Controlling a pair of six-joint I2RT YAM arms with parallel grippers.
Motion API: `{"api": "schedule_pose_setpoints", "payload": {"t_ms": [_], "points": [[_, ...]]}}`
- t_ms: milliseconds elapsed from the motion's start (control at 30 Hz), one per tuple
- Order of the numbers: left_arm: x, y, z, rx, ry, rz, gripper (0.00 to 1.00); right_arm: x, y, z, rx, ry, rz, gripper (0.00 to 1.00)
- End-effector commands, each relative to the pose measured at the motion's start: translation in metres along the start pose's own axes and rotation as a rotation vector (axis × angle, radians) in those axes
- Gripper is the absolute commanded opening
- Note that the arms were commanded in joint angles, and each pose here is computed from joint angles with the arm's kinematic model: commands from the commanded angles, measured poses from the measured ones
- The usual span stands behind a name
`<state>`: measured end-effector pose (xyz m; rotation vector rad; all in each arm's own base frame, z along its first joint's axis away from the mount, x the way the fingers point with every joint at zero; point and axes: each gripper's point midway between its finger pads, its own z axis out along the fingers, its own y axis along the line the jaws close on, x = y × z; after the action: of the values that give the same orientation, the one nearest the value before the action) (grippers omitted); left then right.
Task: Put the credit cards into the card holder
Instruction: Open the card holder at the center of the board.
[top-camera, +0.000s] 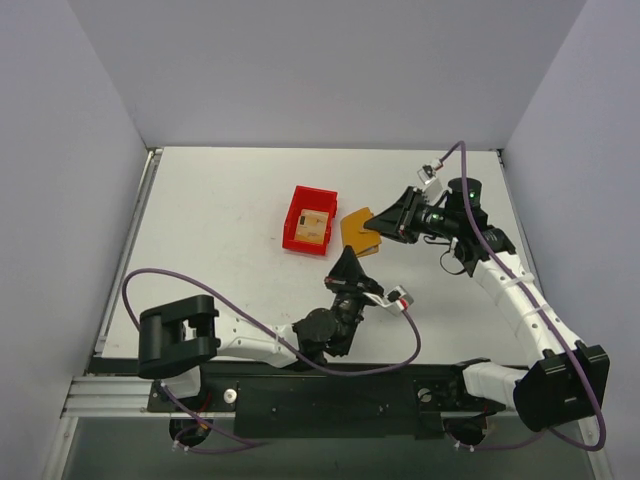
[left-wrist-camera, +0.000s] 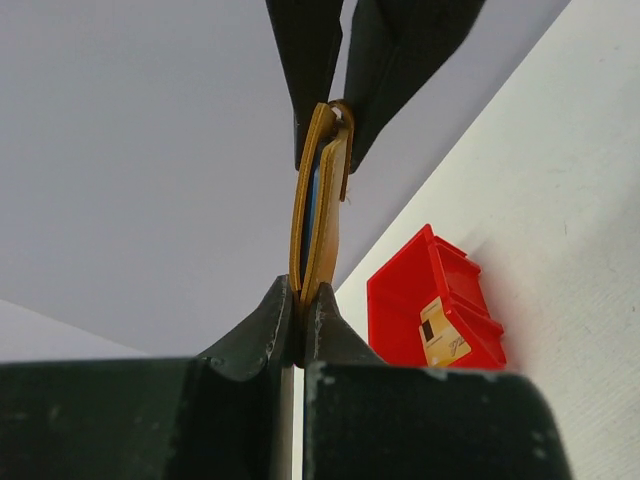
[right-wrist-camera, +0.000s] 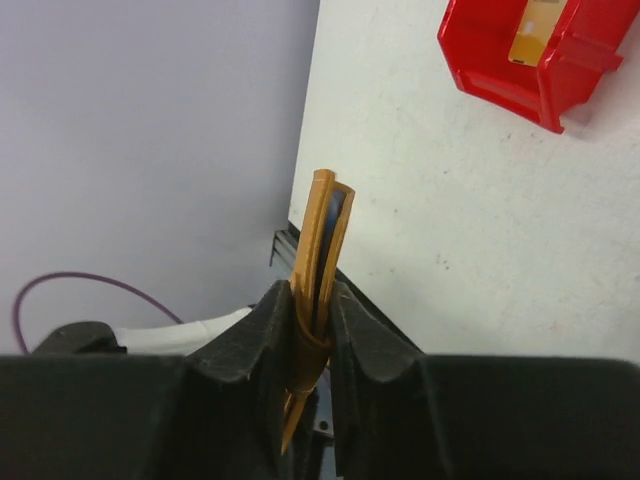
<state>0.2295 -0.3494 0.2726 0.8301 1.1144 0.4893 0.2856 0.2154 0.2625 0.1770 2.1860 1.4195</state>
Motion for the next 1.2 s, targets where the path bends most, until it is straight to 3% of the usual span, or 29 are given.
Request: {"api": "schedule_pose_setpoints", "payload": {"t_ms": [0, 33, 100, 133, 233, 267, 300, 333, 367, 400, 433, 467, 600, 833, 867, 1167], "points": [[-0.018, 0.039, 0.0, -0.126, -0.012, -0.16, 0.0, -0.007, 0.02, -0.007, -0.034, -0.042, -0.092, 0.0], [-0.018, 0.04, 0.0, -0.13, -0.009, -0.181, 0.0, -0.008, 0.017, -0.008, -0.019, -0.049, -0.098, 0.0], [-0.016, 0.047, 0.0, -0.145, 0.005, -0.243, 0.26, -0.01, 0.013, -0.013, 0.019, -0.082, -0.115, 0.0], [-0.015, 0.052, -0.001, -0.146, 0.016, -0.265, 0.45, -0.014, 0.011, -0.014, 0.044, -0.109, -0.124, 0.0], [-0.016, 0.056, -0.005, -0.11, 0.01, -0.437, 0.62, -0.019, -0.001, -0.025, 0.139, -0.156, -0.176, 0.0], [-0.019, 0.061, -0.007, -0.084, 0.001, -0.534, 0.64, -0.026, -0.006, -0.029, 0.18, -0.195, -0.187, 0.0], [-0.017, 0.051, -0.009, -0.027, -0.009, -0.521, 0.66, -0.028, -0.012, -0.034, 0.226, -0.222, -0.209, 0.0], [-0.02, 0.065, -0.011, -0.018, -0.024, -0.679, 0.66, -0.031, -0.013, -0.037, 0.243, -0.237, -0.219, 0.0], [-0.019, 0.049, -0.014, 0.073, -0.034, -0.669, 0.71, -0.032, -0.014, -0.042, 0.26, -0.255, -0.238, 0.0], [-0.018, 0.066, -0.012, 0.071, -0.043, -0.82, 0.73, -0.033, -0.016, -0.043, 0.266, -0.26, -0.251, 0.0], [-0.018, 0.056, -0.014, 0.156, -0.055, -0.832, 0.73, -0.033, -0.014, -0.044, 0.259, -0.258, -0.257, 0.0], [-0.011, 0.072, -0.009, 0.139, -0.051, -0.968, 0.73, -0.032, -0.012, -0.044, 0.25, -0.248, -0.28, 0.0], [0.006, 0.1, -0.002, 0.201, -0.077, -1.192, 0.74, -0.02, 0.011, -0.035, 0.105, -0.158, -0.35, 0.0], [0.005, 0.133, 0.003, 0.418, -0.203, -1.457, 0.75, -0.004, 0.059, -0.038, -0.185, -0.123, -0.438, 0.0], [-0.003, 0.126, -0.002, 0.516, -0.217, -1.504, 0.75, -0.005, 0.069, -0.039, -0.228, -0.136, -0.451, 0.0], [-0.029, 0.107, -0.009, 0.837, -0.339, -1.692, 0.74, -0.002, 0.087, -0.044, -0.34, -0.151, -0.483, 0.0]]}}
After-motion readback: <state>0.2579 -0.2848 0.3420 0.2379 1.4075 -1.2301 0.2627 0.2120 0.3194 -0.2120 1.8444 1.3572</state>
